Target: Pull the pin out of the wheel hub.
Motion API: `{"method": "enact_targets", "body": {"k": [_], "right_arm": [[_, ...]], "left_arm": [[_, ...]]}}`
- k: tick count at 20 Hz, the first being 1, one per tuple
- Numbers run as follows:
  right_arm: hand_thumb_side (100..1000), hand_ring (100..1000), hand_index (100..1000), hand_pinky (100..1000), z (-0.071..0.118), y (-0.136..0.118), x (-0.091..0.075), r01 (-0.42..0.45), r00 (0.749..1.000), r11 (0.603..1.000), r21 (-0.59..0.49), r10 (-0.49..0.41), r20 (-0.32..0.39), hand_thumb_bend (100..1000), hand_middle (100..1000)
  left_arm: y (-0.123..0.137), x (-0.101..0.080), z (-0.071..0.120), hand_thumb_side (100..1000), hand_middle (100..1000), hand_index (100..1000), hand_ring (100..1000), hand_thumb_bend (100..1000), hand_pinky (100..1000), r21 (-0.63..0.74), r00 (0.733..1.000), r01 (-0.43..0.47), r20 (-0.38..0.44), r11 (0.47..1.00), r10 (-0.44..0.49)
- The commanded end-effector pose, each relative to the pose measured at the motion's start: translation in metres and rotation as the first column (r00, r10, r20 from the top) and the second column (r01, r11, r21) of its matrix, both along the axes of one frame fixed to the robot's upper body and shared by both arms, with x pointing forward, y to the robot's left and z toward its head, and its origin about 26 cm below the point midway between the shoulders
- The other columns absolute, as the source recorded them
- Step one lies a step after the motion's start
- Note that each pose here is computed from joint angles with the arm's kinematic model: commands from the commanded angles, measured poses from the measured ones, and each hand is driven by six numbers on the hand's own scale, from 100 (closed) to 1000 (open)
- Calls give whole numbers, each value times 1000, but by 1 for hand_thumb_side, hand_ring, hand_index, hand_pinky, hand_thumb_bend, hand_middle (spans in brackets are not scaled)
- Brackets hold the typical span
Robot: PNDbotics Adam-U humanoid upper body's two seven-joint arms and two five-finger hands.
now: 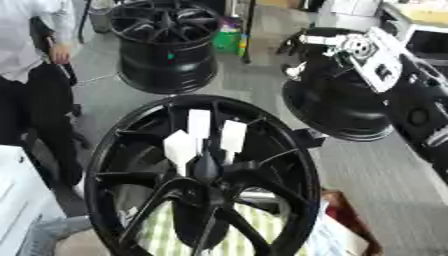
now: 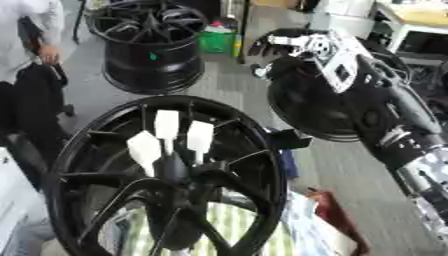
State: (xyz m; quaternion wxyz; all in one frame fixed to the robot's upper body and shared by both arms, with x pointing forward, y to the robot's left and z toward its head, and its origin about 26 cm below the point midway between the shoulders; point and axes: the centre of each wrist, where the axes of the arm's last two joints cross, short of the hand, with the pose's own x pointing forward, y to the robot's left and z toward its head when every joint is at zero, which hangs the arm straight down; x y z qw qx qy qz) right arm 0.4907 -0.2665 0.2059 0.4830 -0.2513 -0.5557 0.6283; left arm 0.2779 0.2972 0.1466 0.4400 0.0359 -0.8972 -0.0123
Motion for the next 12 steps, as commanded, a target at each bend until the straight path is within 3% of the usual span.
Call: {"method": "enact_targets", "body": {"k": [1,12], "right_arm": [[441,874,864,883,12,1,0,14,999,1000,-13,-14,31,100,847],[447,882,876,895,-4,22,-3,39,999,999,9,-39,7,100,856]], "left_arm": [[1,-1,6,561,644,837,848,226,836,1,1000,-5,21,1000,5],[0,-2,5,567,643,829,849,224,836,-15,1000,-5,5,1000,5]]}}
